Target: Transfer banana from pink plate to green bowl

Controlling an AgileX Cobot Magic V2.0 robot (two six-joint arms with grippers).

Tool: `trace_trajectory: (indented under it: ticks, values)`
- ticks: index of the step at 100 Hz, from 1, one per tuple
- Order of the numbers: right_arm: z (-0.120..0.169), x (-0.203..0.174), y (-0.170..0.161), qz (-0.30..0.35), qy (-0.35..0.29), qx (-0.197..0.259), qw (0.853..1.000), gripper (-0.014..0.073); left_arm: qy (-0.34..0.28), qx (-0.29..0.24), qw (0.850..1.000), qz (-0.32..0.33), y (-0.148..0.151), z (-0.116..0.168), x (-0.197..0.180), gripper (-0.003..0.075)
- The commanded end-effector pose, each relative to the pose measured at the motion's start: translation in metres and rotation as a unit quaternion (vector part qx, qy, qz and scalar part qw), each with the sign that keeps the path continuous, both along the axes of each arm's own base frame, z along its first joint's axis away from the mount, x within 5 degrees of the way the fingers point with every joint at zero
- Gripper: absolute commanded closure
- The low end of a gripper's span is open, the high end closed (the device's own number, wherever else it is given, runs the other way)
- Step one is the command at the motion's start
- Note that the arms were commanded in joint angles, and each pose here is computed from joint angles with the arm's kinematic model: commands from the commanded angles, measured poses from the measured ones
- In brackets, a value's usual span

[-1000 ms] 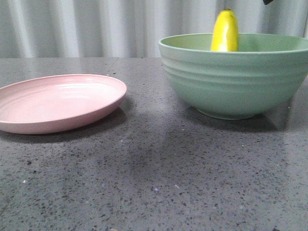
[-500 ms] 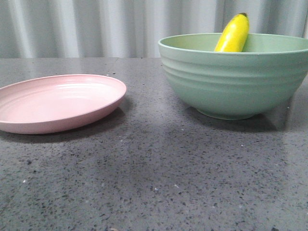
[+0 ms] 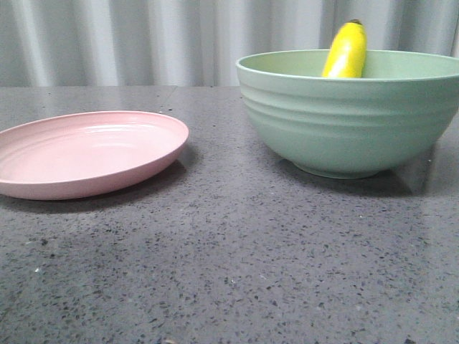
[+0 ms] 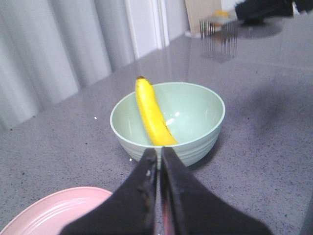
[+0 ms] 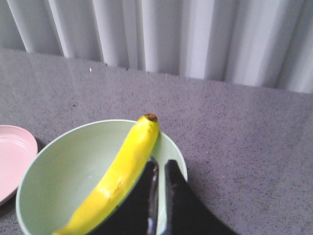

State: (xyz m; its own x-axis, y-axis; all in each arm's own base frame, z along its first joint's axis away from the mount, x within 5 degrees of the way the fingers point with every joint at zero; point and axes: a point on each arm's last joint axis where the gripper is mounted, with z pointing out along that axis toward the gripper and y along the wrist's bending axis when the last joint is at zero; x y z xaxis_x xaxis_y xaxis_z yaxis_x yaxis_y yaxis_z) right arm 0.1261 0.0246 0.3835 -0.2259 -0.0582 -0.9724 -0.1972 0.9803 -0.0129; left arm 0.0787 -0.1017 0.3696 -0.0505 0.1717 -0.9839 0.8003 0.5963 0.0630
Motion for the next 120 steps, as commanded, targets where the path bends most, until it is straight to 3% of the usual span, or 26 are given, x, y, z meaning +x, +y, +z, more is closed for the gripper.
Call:
trace_trajectory:
  ticks: [1,27,53,106,114,120]
  values:
    - [0.004,-0.025,-0.006,-0.005,-0.104,0.012,0.995,0.0664,-0.044,-0.069,0.997,0.002,0.015,0.005,-0.012,0.0741]
    - [-0.053,-0.072,-0.015,-0.006,-0.180,0.022,0.983,0.0663,-0.063,-0.096,0.993,0.002,0.050,-0.046,-0.039,0.0741]
    - [-0.096,-0.086,-0.018,-0.007,-0.178,0.015,0.984,0.0663,-0.065,-0.098,0.993,0.002,0.060,-0.081,-0.048,0.0741]
    - [-0.115,-0.080,-0.017,-0.007,-0.147,0.009,0.989,0.0663,-0.037,-0.059,0.998,0.003,0.055,-0.113,-0.043,0.0741]
    - [-0.115,-0.080,-0.017,-0.007,-0.147,0.009,0.989,0.0663,-0.062,-0.037,0.997,0.009,0.054,-0.121,-0.041,0.0741]
    - [-0.115,-0.080,-0.017,-0.007,-0.147,0.009,0.989,0.0663,-0.039,-0.054,0.997,0.023,0.054,-0.126,-0.039,0.0741]
